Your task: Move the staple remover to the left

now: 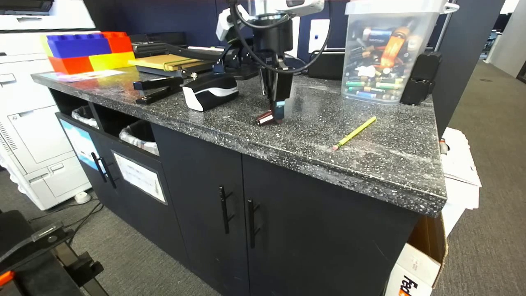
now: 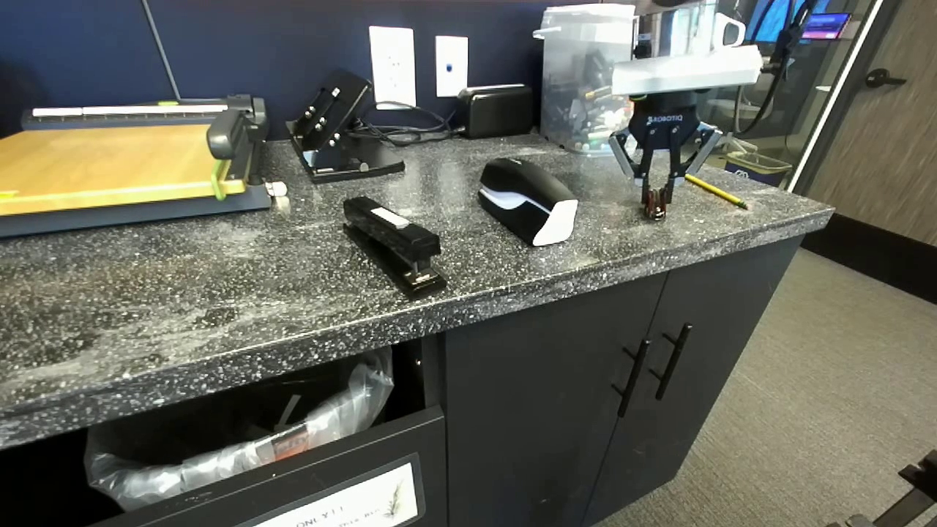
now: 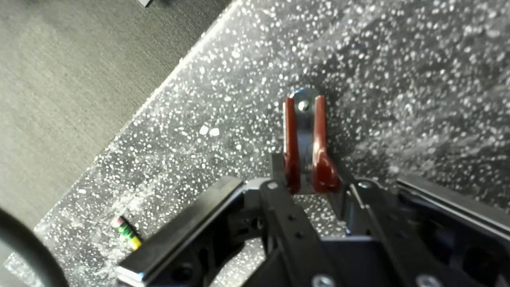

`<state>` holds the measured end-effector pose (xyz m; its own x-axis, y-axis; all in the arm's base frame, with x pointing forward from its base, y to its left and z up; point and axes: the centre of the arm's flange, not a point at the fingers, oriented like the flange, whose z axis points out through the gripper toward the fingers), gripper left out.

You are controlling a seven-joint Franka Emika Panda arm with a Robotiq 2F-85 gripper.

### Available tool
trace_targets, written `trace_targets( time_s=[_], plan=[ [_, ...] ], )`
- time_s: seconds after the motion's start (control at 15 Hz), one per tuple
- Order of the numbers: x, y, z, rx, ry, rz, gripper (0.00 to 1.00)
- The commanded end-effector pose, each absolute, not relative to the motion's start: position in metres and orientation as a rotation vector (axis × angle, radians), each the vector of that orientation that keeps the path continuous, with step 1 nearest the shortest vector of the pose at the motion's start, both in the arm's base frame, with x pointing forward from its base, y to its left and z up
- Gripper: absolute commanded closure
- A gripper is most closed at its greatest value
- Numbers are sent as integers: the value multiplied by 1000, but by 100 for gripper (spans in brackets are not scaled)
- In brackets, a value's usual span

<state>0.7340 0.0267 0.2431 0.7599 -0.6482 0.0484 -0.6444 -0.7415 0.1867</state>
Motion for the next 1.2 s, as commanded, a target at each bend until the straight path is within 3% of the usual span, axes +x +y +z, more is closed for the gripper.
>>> trace_targets(
  time_s=[0.0,0.33,0.73,0.8,0.87,1.13],
  plan=[
    [713,66,253,2838,-748,6,93],
    [706,113,254,2945,-583,60,93],
    [721,88,249,2968,-567,159,93],
    [721,84,247,2967,-563,162,47],
    [721,81,247,2966,-558,160,46],
    [718,75,245,2961,-542,146,18]
  ],
)
